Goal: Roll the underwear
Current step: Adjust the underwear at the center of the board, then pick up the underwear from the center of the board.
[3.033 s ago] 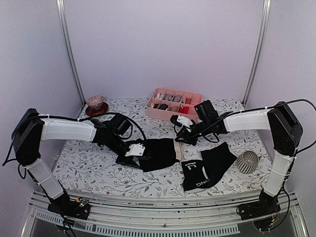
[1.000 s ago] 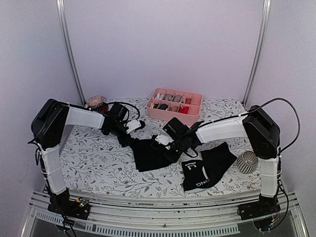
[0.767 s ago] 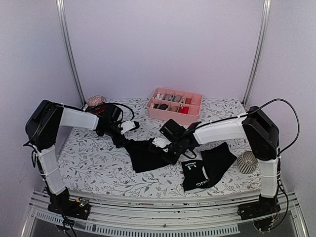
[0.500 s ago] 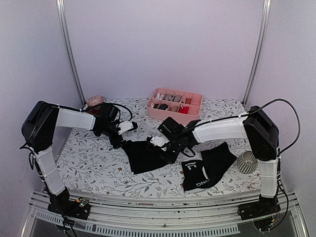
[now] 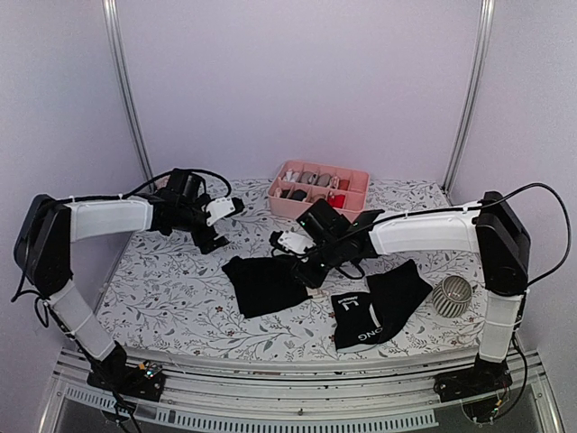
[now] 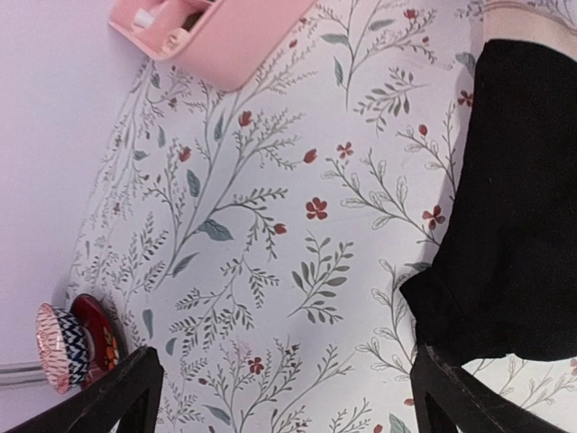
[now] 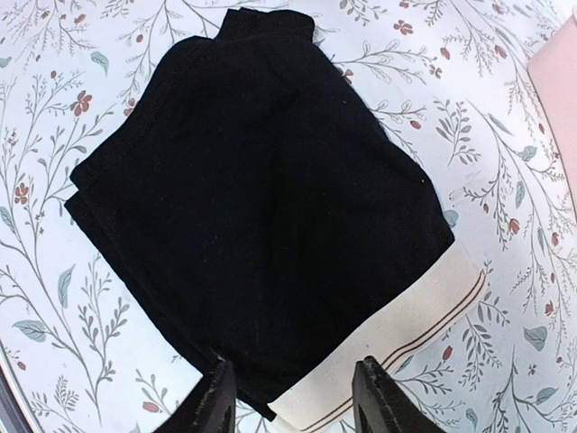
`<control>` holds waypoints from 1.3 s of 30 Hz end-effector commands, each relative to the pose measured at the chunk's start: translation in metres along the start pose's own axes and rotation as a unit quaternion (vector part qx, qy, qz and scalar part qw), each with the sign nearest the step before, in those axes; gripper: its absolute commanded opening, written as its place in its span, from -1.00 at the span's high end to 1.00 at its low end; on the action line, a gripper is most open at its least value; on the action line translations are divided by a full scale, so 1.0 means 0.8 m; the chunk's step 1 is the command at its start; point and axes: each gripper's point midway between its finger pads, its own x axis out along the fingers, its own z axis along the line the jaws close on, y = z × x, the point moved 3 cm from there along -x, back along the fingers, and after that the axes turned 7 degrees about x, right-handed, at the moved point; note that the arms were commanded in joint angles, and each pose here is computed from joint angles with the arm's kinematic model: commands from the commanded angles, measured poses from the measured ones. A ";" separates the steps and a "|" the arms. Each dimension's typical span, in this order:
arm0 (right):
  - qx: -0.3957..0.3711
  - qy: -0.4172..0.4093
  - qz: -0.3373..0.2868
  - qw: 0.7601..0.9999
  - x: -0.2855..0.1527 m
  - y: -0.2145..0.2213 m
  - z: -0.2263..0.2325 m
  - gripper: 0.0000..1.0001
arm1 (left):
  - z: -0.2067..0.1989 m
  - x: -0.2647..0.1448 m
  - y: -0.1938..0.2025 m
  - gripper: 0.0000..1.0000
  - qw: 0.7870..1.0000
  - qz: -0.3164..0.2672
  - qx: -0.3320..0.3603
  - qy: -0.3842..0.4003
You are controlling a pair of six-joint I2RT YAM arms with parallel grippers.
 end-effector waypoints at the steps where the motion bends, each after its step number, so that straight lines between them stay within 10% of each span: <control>1: 0.036 0.032 0.006 0.999 -0.002 0.015 -0.016 0.14 | 0.005 -0.033 -0.019 -0.97 0.999 -0.041 0.014 -0.014; 18: 0.140 -0.010 0.021 0.990 0.008 0.062 -0.039 -0.03 | -0.206 -0.051 -0.063 -0.97 0.981 -0.090 0.139 0.101; 39: 0.174 -0.088 -0.012 0.981 0.001 0.056 -0.023 -0.02 | -0.262 -0.034 -0.033 -0.93 0.977 -0.056 0.170 0.113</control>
